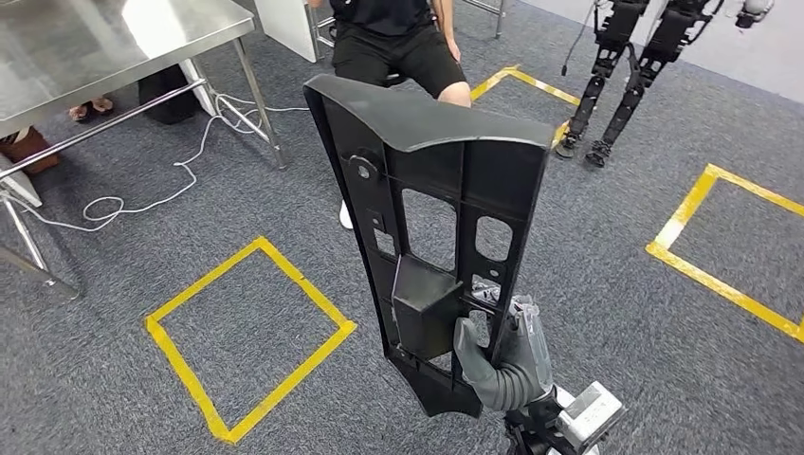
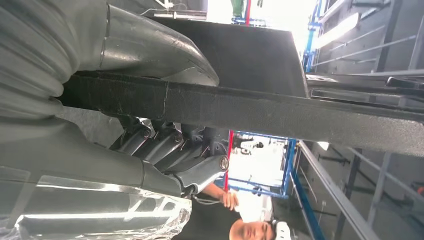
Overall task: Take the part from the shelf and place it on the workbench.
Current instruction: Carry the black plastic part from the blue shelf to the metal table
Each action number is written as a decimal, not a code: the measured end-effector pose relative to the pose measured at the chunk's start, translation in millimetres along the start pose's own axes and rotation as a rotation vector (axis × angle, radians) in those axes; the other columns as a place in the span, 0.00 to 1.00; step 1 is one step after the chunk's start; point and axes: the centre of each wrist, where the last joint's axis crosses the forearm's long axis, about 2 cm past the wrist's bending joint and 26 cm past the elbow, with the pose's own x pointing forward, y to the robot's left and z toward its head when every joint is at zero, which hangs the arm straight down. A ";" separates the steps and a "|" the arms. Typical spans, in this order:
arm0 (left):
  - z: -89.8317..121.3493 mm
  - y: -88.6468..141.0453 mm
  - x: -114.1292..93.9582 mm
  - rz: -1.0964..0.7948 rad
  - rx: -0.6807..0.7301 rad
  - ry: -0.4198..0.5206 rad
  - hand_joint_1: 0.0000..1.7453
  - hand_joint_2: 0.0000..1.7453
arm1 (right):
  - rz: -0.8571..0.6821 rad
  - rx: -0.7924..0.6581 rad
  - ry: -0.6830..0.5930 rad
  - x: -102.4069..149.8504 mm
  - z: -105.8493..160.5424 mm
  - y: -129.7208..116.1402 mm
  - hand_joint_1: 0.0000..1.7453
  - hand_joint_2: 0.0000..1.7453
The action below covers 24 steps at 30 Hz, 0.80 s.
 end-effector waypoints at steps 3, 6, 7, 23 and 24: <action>-1.4 0.7 2.1 -0.001 0.001 -0.005 0.00 1.00 | 0.000 0.000 0.000 0.0 -0.1 -0.1 1.00 1.00; -1.7 1.4 2.1 -0.002 0.001 -0.006 0.00 1.00 | 0.001 -0.001 -0.003 0.3 -0.7 -0.4 1.00 1.00; -1.8 1.2 2.4 -0.002 0.001 -0.007 0.00 1.00 | 0.002 -0.002 -0.004 0.3 -0.8 -0.7 1.00 1.00; -1.3 4.0 -0.5 -0.003 0.012 0.000 0.00 1.00 | 0.011 -0.020 0.005 -2.0 2.5 -1.7 1.00 1.00; -1.7 3.8 0.3 -0.002 0.012 -0.003 0.00 1.00 | 0.011 -0.020 0.005 -2.1 2.6 -1.7 1.00 1.00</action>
